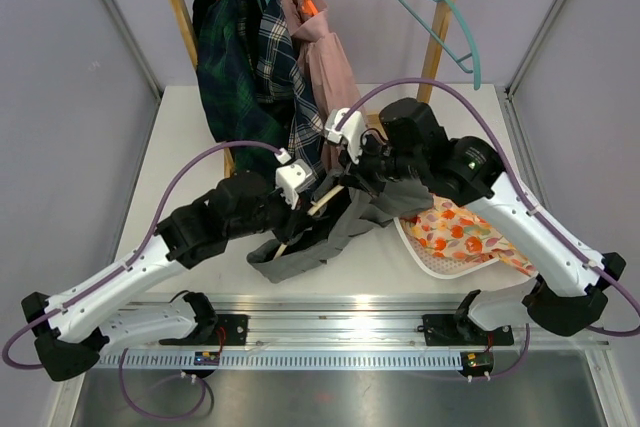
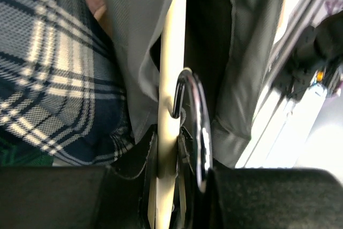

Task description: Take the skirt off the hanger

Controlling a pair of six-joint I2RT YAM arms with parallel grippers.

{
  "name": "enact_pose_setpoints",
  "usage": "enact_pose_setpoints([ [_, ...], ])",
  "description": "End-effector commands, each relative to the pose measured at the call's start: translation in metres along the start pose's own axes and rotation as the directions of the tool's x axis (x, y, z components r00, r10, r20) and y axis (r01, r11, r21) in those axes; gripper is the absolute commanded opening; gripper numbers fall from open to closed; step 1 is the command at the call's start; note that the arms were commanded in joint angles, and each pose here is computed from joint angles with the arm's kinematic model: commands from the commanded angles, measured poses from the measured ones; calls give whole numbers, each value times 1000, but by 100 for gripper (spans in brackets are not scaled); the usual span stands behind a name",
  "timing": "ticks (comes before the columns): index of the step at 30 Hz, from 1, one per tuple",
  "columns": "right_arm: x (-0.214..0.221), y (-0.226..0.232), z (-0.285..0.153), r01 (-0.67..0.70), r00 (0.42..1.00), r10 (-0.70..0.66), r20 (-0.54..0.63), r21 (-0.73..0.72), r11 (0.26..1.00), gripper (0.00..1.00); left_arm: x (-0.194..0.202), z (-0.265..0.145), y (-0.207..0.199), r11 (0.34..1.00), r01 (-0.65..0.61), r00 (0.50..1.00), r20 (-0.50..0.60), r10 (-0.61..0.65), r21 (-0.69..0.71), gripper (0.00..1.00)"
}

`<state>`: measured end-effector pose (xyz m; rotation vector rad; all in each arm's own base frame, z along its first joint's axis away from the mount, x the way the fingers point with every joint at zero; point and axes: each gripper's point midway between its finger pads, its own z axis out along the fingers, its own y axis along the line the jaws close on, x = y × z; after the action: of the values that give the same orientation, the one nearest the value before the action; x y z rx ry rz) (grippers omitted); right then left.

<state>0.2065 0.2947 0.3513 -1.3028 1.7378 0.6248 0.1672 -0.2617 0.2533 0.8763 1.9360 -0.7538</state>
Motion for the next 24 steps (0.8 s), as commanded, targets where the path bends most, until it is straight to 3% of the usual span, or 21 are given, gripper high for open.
enact_pose_setpoints([
  [1,-75,116,-21,112,961,14,276,-438,892,0,-22,25,6,1000,-9,1000,2,9,-29,0],
  [7,-97,122,-21,71,950,90,299,-486,871,0,-25,33,7,1000,-5,1000,12,6,-26,0],
  [13,-107,113,-41,239,916,-68,396,-404,883,0,1,33,10,999,-10,999,-46,9,-31,0],
  [16,-80,103,-37,275,925,-140,352,-369,888,0,11,29,11,999,-20,999,-51,19,-28,0],
  [19,-30,112,-22,323,938,-220,270,-443,836,0,6,20,6,998,-57,998,-14,57,1,0],
  [22,6,125,-24,398,916,-305,260,-514,760,13,-2,10,4,992,-122,992,20,121,21,0],
  [24,21,130,-27,420,907,-338,249,-547,724,48,-6,6,3,983,-182,983,30,181,33,0],
])
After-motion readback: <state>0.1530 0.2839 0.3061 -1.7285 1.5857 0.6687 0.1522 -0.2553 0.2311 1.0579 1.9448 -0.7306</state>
